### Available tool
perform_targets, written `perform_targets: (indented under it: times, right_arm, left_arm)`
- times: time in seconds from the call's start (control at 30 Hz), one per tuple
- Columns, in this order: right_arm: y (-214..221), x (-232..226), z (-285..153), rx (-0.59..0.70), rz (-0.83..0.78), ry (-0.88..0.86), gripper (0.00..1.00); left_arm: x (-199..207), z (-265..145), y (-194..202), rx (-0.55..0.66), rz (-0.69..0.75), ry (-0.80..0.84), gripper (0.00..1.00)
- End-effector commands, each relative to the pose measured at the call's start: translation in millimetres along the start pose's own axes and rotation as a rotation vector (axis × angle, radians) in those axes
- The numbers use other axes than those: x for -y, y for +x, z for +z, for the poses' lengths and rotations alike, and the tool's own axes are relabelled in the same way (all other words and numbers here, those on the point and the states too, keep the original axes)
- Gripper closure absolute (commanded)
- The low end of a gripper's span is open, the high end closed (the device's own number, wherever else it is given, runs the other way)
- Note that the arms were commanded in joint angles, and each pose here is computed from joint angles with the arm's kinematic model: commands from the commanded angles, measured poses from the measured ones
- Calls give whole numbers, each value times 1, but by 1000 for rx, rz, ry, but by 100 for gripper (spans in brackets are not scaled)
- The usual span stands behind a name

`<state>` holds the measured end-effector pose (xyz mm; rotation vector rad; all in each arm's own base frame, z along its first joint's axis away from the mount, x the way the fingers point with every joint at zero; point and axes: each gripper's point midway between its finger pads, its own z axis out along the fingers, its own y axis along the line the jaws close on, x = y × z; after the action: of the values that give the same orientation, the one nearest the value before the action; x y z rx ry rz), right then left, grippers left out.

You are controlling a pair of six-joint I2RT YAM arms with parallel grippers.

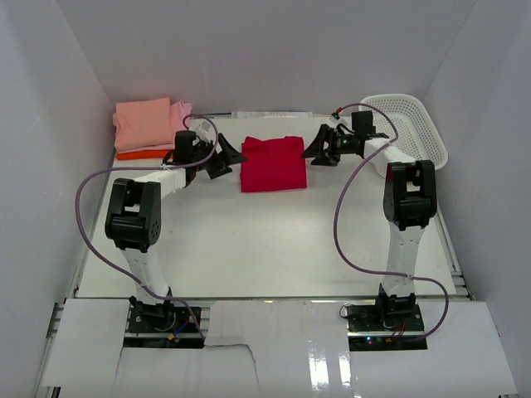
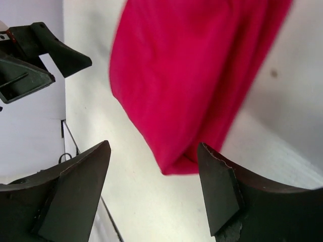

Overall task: Fold and stack the t-shirts
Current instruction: Fold the long partially folded tshirt into a neat square

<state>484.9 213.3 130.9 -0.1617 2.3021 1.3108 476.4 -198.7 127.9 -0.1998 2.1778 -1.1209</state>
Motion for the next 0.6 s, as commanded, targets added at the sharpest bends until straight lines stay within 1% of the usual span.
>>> perform_targets:
  times: [0.0,0.07,0.17,0.4,0.57]
  right_arm:
    - [26,16,-3,-52,50,30,24]
    - [31,20,-2,-64,66,33,24]
    - [40,29,0,-84,93,40,23]
    - [54,47,11,-117,132,47,23]
    - [76,62,16,-141,175,55,23]
  left_arm:
    - [5,-17,12,-7,-16,63,2]
    - [2,-18,12,5,-33,72,2]
    - [-9,-14,22,-32,-59,76,2]
    - [-27,-2,30,-57,-70,60,2]
    - [-36,9,30,-66,-65,58,2]
